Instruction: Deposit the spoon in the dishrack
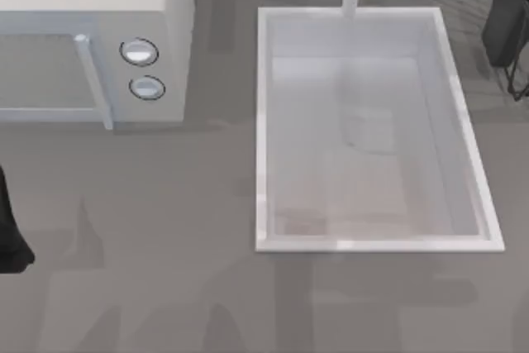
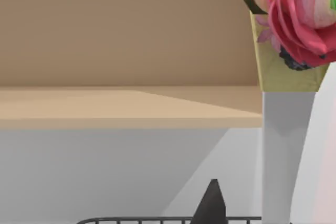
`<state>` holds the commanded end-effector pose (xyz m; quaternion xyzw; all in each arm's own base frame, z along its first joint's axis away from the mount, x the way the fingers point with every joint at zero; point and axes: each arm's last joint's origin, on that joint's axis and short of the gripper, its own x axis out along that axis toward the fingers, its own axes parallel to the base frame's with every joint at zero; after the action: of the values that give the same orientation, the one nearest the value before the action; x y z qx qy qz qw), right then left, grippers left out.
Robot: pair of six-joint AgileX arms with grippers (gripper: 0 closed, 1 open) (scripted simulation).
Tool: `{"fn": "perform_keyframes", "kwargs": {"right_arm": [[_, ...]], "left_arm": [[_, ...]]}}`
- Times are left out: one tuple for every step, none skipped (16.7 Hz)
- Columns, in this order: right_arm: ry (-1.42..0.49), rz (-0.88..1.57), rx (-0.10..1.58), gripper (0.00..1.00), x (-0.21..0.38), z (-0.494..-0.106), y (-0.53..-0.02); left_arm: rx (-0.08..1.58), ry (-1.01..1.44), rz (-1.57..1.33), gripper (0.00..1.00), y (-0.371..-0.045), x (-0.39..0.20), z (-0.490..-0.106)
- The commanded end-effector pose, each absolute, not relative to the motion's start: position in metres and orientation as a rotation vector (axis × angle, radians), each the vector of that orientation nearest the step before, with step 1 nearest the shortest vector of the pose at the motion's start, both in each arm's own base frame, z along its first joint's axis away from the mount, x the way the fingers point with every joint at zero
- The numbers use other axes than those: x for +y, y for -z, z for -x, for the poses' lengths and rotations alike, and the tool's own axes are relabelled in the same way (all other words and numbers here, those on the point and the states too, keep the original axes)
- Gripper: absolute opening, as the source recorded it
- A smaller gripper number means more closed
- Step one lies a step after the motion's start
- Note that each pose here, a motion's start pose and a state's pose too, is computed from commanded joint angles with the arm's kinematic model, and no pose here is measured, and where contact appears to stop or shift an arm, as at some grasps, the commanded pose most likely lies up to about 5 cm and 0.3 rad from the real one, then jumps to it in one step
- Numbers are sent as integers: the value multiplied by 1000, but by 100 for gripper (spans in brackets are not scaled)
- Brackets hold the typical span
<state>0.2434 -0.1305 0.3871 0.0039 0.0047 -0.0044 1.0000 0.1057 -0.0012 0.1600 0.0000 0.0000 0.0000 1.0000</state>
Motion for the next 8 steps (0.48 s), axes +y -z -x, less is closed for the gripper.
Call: {"fn": "perform_keyframes", "kwargs": {"right_arm": [[10,-7,9,0,-135,-261,-375],[11,-4,8,0,-138,-278,-361],[11,-1,5,0,-140,-296,-345],[12,3,0,0,-140,-312,-329],[11,7,-7,0,-139,-327,-312],[11,10,-13,0,-135,-340,-295],[10,11,-17,0,-131,-351,-279],[10,10,-17,0,-126,-360,-263]], "left_arm": [[0,0,0,100,-160,-1,-106],[0,0,0,100,-160,-1,-106],[0,0,0,100,-160,-1,-106],[0,0,0,100,-160,-1,-106],[0,0,0,100,-160,-1,-106],[0,0,0,100,-160,-1,-106],[0,0,0,100,-160,-1,-106],[0,0,0,100,-160,-1,-106]]}}
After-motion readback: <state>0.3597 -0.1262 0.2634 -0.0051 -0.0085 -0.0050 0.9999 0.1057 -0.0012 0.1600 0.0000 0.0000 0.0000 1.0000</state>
